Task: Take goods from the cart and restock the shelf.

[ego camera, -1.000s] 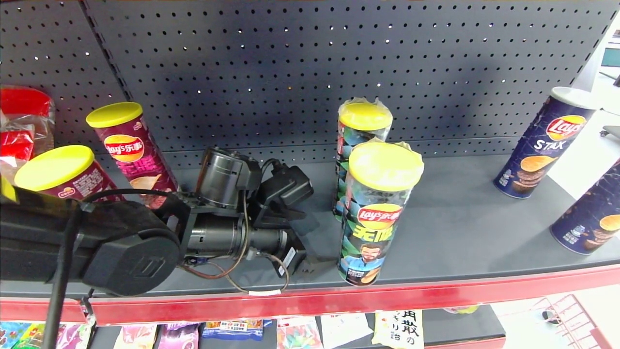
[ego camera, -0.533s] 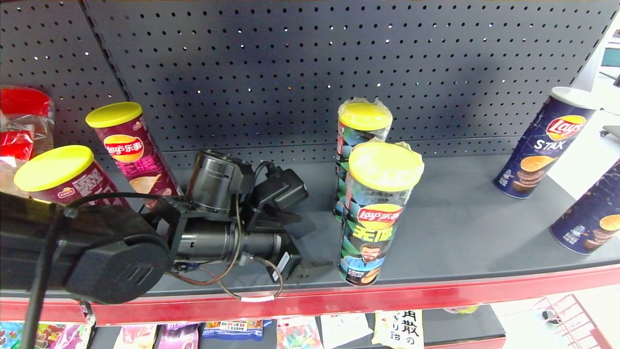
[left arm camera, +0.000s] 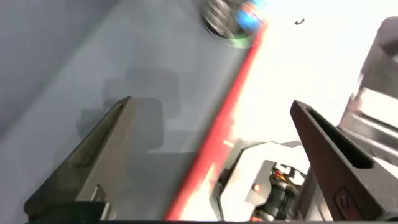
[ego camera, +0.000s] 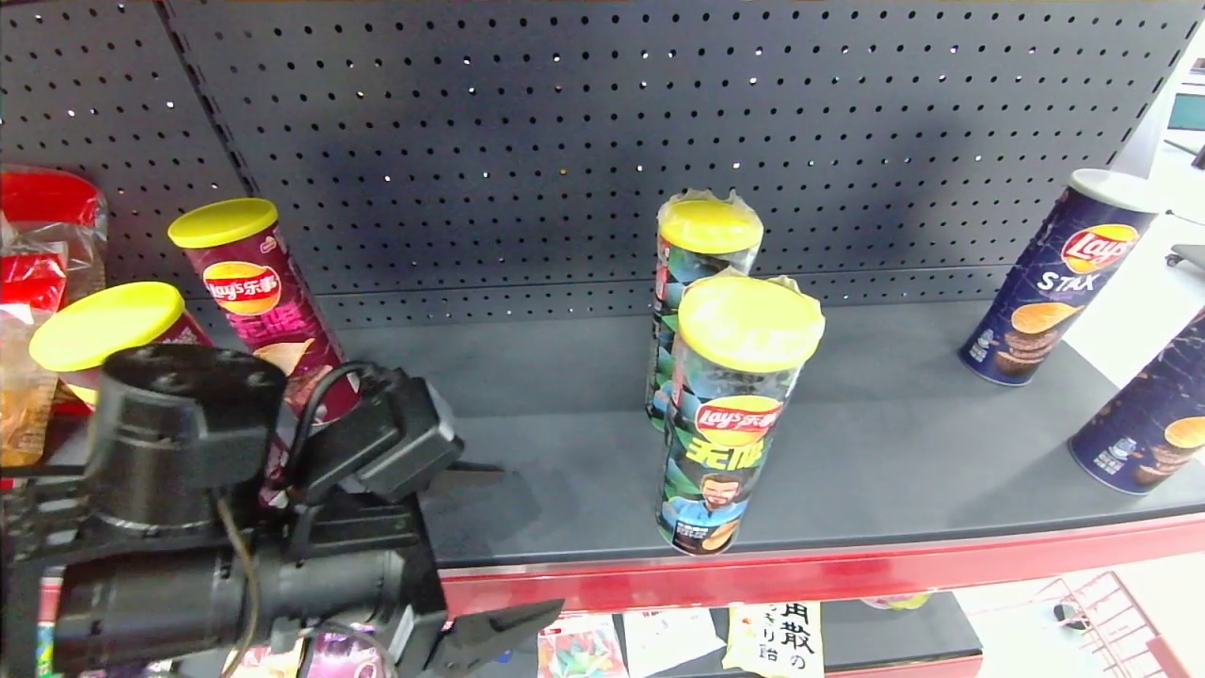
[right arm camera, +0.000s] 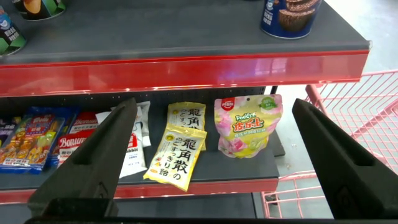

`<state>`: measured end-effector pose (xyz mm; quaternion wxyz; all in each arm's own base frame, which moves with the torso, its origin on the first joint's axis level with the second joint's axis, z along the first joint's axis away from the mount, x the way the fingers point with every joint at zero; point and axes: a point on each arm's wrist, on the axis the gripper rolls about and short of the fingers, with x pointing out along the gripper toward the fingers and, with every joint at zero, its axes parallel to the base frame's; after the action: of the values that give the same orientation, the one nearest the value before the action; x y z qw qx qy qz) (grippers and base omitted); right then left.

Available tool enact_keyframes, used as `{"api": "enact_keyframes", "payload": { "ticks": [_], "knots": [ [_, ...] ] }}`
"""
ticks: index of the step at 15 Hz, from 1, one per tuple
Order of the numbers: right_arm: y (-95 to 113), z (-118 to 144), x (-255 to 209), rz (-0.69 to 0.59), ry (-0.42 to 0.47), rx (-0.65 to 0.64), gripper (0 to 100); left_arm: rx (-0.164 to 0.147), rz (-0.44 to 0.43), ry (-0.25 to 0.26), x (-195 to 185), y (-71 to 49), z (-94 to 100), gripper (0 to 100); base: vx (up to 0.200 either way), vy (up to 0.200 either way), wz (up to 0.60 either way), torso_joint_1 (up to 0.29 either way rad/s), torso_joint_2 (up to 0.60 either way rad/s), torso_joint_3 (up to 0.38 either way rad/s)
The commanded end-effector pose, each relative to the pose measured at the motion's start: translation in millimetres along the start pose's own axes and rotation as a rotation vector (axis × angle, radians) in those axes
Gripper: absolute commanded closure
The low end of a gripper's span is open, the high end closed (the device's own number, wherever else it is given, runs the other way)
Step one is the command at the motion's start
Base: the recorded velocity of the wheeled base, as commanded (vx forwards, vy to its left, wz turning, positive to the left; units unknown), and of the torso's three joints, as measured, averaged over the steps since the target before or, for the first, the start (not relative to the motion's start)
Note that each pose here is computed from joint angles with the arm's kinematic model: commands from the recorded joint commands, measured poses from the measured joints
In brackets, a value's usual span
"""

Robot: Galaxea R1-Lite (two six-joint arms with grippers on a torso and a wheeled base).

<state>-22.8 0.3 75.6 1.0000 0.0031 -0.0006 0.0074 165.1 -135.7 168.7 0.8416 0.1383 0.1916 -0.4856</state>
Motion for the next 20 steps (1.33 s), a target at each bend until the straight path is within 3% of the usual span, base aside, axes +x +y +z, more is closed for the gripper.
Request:
{"api": "enact_keyframes", "payload": {
  "ticks": [1, 3, 5, 6, 8, 9, 10, 11, 12, 16, 17, 18, 19, 20],
  "knots": [
    [0.0, 0.0, 0.0, 0.0, 0.0, 0.0, 0, 0.039, 0.029, -0.116, -63.9, -28.8, -25.2, 0, 0.0, 0.0, 0.0, 0.0, 0.0, 0.0],
    [0.0, 0.0, 0.0, 0.0, 0.0, -0.002, 0, 0.041, 0.068, -0.18, -98.7, -45.9, -53.1, 0, 0.0, 0.0, 0.0, 0.0, 0.0, 0.0],
    [0.0, 0.0, 0.0, 0.0, 0.0, -0.002, 0, -0.029, 0.293, -0.223, -141.8, -65.7, -93.1, 0, 0.0, 0.0, 0.0, 0.0, 0.0, 0.0],
    [0.0, 0.0, 0.0, 0.0, 0.0, 0.0, 0, -0.084, 0.43, -0.254, -160.8, -79.6, -113.9, 0, 0.0, 0.0, 0.0, 0.0, 0.0, 0.0],
    [0.0, 0.0, 0.0, 0.0, 0.0, 0.0, 0, -0.176, 0.705, -0.24, -178.6, -105.4, -155.0, 0, 0.0, 0.0, 0.0, 0.0, 0.0, 0.0],
    [0.0, 0.2, 0.0, 0.0, -0.002, 0.0, 0, -0.258, 0.83, -0.175, -179.2, -112.0, -171.2, 0, 0.0, 0.0, 0.0, 0.0, 0.0, 0.0],
    [0.0, 0.2, 0.0, 0.0, -0.002, 0.001, 0, -0.304, 0.881, -0.182, -181.1, -111.5, -171.3, 0, 0.0, 0.0, 0.0, 0.0, 0.0, 0.0],
    [0.0, 0.0, 0.0, 0.0, 0.0, 0.0, 0, -0.386, 1.002, -0.2, -181.8, -109.5, -172.9, 0, 0.0, 0.0, 0.0, 0.0, 0.0, 0.0],
    [0.0, 0.2, 0.0, 0.0, -0.002, 0.003, 0, -0.416, 1.022, -0.193, -181.3, -108.6, -172.0, 0, 0.0, 0.0, 0.0, 0.0, 0.0, 0.0],
    [0.0, 0.0, 0.0, 0.0, 0.0, 0.001, 0, -0.455, 1.233, -0.167, -184.6, -106.3, -173.4, 0, 0.0, 0.0, 0.0, 0.0, 0.0, 0.0],
    [0.0, 0.0, 0.0, 0.0, 0.0, 0.0, 0, -0.481, 1.27, -0.161, -185.0, -105.4, -172.6, 0, 0.0, 0.0, 0.0, 0.0, 0.0, 0.0],
    [0.0, 0.0, 0.0, 0.0, 0.0, 0.0, 0, -0.494, 1.284, -0.116, -182.5, -103.1, -169.2, 0, 0.0, 0.0, 0.0, 0.0, 0.0, 0.0],
    [0.0, 0.0, 0.0, 0.0, 0.0, 0.0, 0, -0.53, 1.336, -0.031, -178.8, -98.9, -160.7, 0, 0.0, 0.0, 0.0, 0.0, 0.0, 0.0],
    [0.0, 0.0, 0.0, 0.0, 0.0, 0.0, 0, -0.599, 1.456, 0.074, -173.5, -96.7, -154.8, 0, 0.0, 0.0, 0.0, 0.0, 0.0, 0.0]
  ]
}}
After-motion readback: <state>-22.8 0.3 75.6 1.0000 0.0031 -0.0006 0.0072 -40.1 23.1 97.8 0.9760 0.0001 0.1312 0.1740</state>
